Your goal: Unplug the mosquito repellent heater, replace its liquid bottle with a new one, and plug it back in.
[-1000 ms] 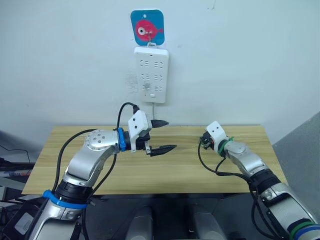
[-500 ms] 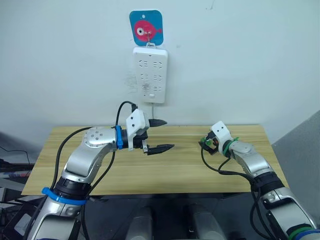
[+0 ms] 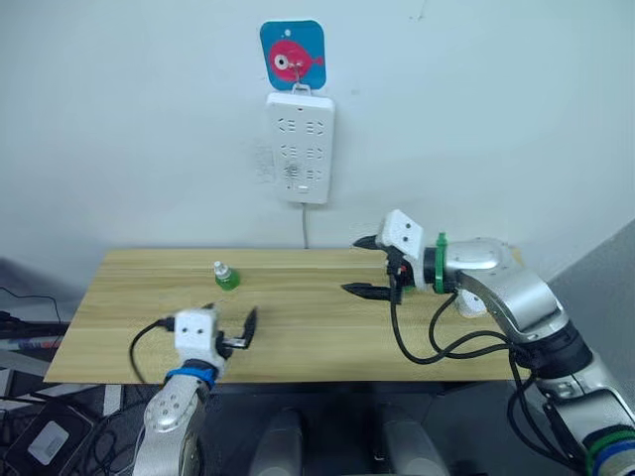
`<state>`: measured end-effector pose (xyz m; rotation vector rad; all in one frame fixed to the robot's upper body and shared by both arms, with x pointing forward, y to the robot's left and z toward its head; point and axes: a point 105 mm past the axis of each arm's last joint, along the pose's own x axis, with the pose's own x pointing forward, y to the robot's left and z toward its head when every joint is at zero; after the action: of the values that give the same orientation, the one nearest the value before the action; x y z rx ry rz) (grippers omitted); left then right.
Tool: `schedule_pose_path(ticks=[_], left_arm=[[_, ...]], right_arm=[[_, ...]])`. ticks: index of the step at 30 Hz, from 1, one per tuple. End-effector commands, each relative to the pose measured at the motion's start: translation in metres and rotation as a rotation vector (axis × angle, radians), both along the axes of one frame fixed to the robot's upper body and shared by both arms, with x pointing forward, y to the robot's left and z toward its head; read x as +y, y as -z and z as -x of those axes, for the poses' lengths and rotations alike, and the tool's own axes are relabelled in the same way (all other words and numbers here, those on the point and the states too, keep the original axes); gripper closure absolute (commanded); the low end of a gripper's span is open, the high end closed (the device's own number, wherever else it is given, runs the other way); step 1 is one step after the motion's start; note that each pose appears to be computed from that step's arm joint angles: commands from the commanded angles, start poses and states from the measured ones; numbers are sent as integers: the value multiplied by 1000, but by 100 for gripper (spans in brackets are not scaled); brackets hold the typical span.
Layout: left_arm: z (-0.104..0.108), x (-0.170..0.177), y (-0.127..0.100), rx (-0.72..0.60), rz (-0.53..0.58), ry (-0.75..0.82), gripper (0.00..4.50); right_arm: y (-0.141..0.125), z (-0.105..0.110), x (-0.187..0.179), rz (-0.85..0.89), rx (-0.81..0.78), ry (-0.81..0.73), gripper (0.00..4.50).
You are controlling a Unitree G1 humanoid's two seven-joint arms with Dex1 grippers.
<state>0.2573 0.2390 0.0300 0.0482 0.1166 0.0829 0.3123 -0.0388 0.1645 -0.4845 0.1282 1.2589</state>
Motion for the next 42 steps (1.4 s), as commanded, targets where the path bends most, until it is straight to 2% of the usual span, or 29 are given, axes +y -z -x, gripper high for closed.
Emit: schedule_pose_path(ticks=[1, 6, 11, 18, 24, 29, 39, 42], left_arm=[[-1, 18, 4, -38, 12, -134, 0], [-16, 25, 20, -39, 41, -178, 0], [-47, 24, 26, -45, 57, -117, 0], [-86, 34, 19, -58, 35, -120, 0], [-115, 22, 13, -35, 46, -31, 0], [-122, 20, 11, -29, 31, -9, 0], [-118, 37, 7, -37, -25, -39, 0], [-117, 44, 8, -17, -20, -47, 60]], right_arm=[[-14, 12, 26, -45, -4, -91, 3], [-18, 26, 55, -39, -12, -184, 3], [-41, 31, 80, -111, -2, -224, 3], [-50, 22, 91, -122, -34, -199, 3], [-53, 21, 91, -131, -9, -179, 3], [-55, 22, 92, -133, -4, -173, 3], [-61, 19, 95, -160, 0, -160, 3], [-61, 19, 93, -159, 9, -157, 0]])
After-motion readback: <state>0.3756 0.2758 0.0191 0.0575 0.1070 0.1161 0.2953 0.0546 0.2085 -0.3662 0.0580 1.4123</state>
